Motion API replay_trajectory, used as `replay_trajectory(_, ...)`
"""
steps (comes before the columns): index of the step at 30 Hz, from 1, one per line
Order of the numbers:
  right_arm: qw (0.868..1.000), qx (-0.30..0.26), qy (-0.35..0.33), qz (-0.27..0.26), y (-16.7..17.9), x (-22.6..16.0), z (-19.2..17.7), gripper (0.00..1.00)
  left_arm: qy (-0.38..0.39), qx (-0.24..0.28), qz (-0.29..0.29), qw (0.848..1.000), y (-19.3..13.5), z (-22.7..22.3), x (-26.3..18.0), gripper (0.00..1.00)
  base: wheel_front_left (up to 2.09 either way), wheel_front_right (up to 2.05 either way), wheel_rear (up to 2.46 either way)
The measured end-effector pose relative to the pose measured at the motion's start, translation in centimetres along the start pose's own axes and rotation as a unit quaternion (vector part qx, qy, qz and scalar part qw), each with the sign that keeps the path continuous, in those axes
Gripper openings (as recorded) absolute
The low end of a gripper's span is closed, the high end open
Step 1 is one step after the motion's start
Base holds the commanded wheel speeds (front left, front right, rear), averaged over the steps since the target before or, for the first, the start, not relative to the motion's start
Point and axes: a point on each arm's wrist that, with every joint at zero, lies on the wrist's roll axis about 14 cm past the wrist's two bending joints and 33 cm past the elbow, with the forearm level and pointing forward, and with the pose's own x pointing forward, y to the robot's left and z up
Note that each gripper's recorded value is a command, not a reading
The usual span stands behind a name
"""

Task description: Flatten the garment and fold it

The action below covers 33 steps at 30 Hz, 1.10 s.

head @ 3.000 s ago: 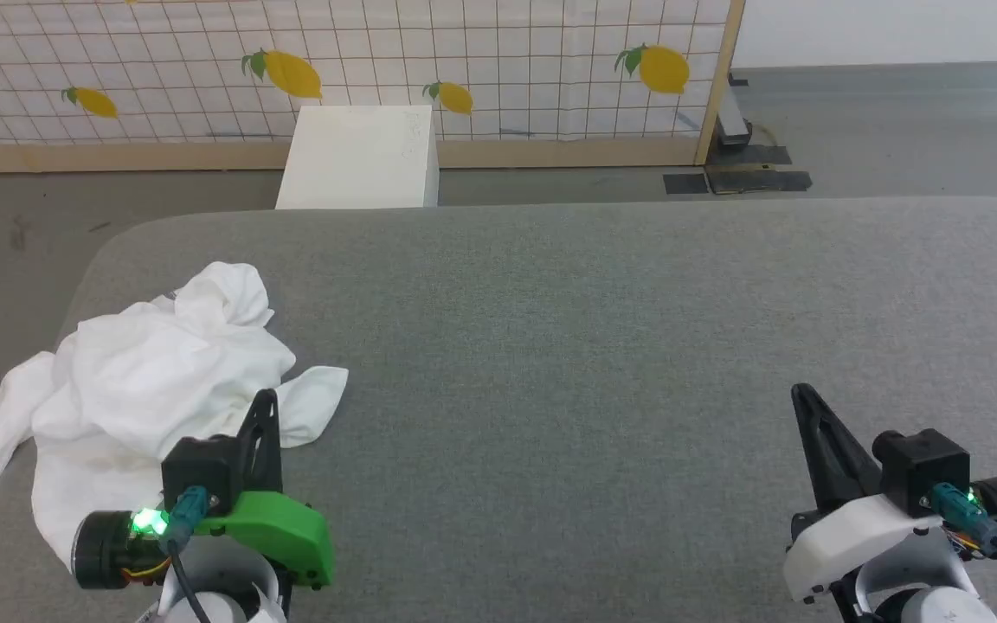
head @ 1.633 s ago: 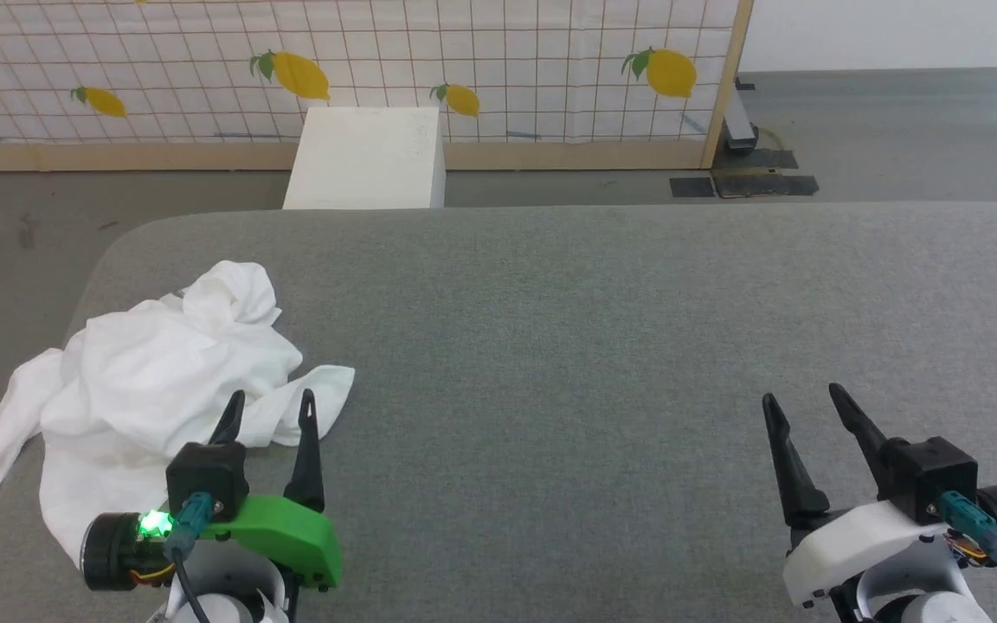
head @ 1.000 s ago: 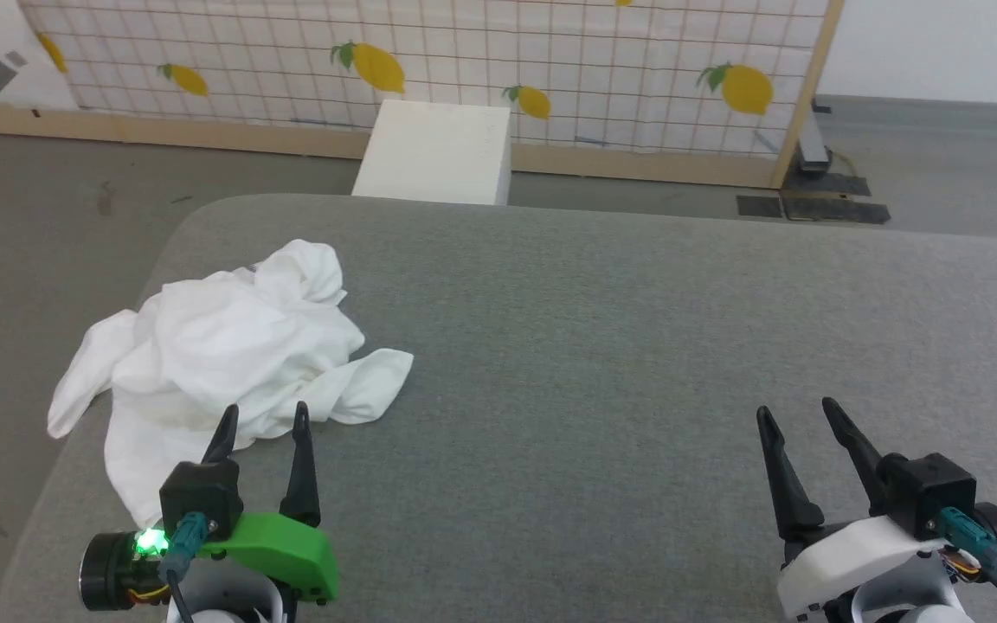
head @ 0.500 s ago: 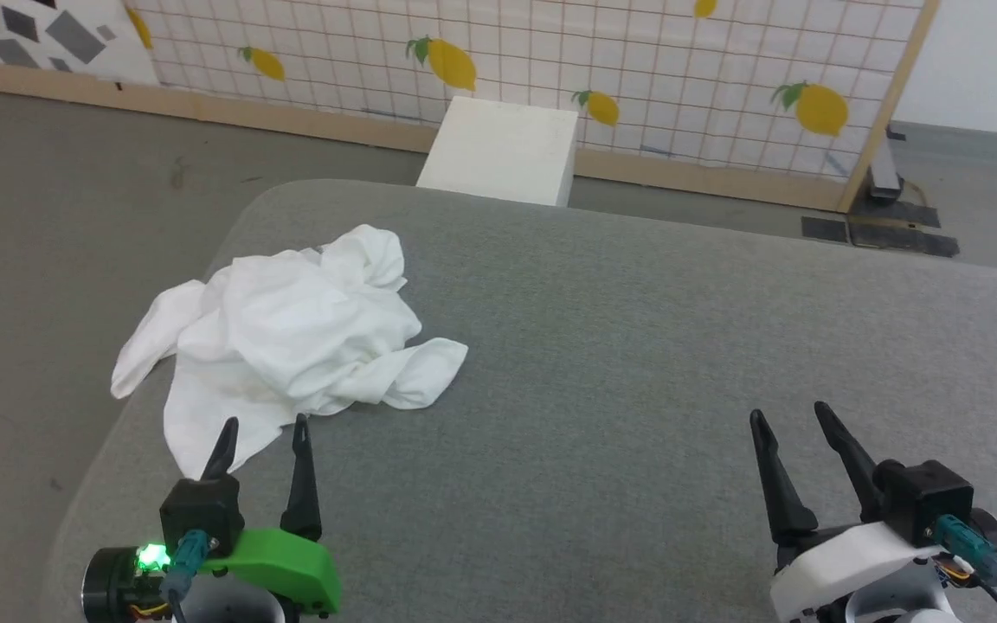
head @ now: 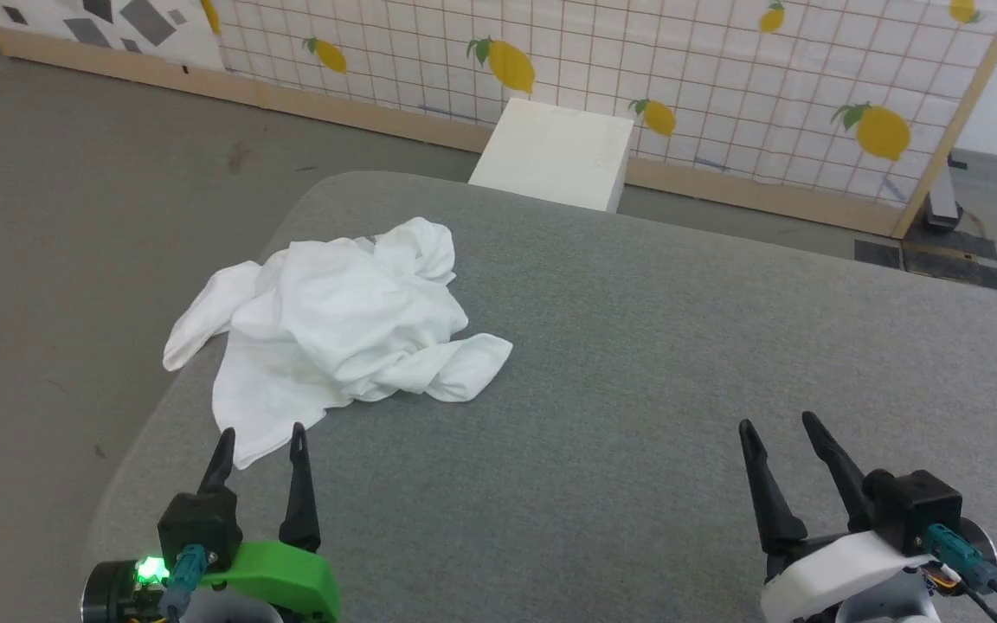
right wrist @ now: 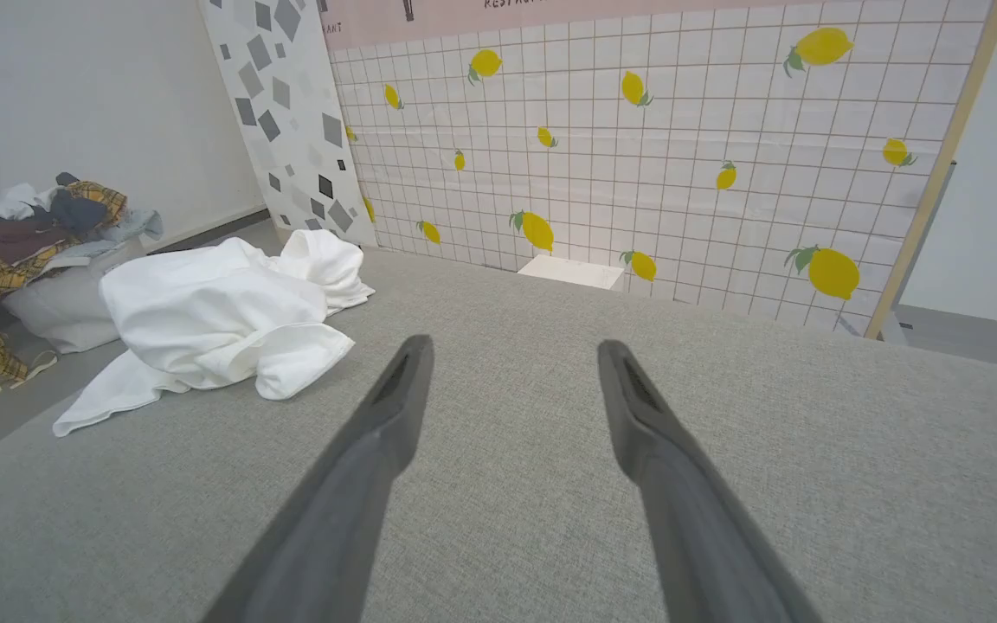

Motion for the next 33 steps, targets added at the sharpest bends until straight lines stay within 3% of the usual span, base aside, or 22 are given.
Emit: replay_trajectory(33,0.997,0.033,-0.004,0.066,4.3,2.0,-0.9,1.00,-0.015,-0.010,0.091,0.996,4.7,-0.2,-3.7,1.00,0.00,0.00,0.00)
